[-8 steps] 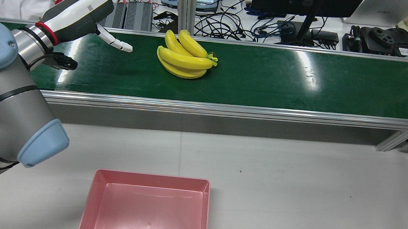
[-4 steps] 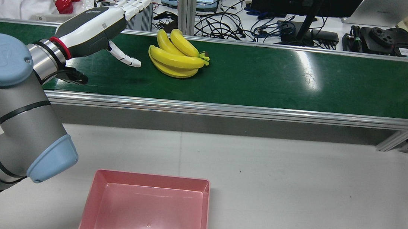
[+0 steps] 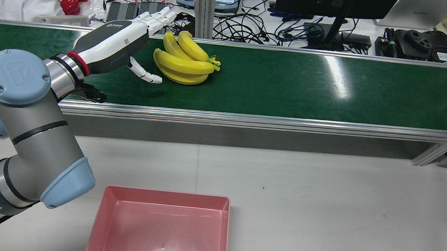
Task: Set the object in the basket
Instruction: 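Close the left hand fingers around the bunch of yellow bananas, then lift the bananas off the belt and carry them over the pink tray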
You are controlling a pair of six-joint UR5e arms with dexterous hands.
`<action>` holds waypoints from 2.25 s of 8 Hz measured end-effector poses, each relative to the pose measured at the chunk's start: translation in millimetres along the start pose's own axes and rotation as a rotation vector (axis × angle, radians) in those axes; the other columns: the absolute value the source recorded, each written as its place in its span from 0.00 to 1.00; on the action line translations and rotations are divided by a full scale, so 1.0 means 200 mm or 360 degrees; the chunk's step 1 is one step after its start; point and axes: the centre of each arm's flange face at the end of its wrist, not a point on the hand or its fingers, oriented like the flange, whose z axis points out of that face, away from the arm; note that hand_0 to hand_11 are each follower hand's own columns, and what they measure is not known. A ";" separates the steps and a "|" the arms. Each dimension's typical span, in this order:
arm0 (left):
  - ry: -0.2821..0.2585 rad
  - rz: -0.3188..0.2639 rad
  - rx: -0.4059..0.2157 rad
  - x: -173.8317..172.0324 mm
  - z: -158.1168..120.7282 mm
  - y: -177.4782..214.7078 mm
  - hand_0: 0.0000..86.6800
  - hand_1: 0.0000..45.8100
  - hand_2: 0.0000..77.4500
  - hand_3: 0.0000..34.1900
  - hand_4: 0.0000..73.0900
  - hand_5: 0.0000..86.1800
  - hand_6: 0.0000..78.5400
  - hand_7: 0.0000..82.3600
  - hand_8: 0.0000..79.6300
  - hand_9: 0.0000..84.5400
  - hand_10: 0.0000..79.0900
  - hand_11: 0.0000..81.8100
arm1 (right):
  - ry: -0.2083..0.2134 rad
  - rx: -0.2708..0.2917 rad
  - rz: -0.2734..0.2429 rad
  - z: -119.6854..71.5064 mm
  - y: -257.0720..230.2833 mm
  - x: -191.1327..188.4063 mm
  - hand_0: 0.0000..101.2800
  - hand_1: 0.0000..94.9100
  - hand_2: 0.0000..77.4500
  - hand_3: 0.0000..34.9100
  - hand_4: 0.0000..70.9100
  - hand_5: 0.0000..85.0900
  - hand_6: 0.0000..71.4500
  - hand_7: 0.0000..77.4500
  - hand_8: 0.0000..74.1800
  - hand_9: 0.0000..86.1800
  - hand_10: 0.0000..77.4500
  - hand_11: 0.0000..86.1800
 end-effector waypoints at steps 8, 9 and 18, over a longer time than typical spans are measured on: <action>-0.0015 0.0007 0.0001 -0.13 0.21 0.05 0.64 0.52 0.22 0.00 0.05 0.01 0.01 0.01 0.04 0.07 0.01 0.05 | 0.0000 0.0000 0.0000 0.00 0.00 0.00 0.00 0.00 0.01 0.00 0.00 0.00 0.00 0.01 0.00 0.00 0.00 0.00; -0.0024 0.0011 0.0004 -0.16 0.23 0.05 0.64 0.48 0.22 0.00 0.07 0.01 0.01 0.01 0.04 0.07 0.03 0.05 | -0.0001 0.0000 0.0000 0.00 0.00 0.00 0.00 0.00 0.01 0.00 0.00 0.00 0.00 0.01 0.00 0.00 0.00 0.00; 0.0021 0.0005 0.0029 0.04 0.23 0.01 0.59 0.04 0.61 0.00 0.66 0.80 0.90 0.75 0.78 0.78 0.57 0.81 | 0.0000 0.0001 0.0000 0.00 0.00 0.00 0.00 0.00 0.01 0.00 0.00 0.00 0.00 0.01 0.00 0.00 0.00 0.00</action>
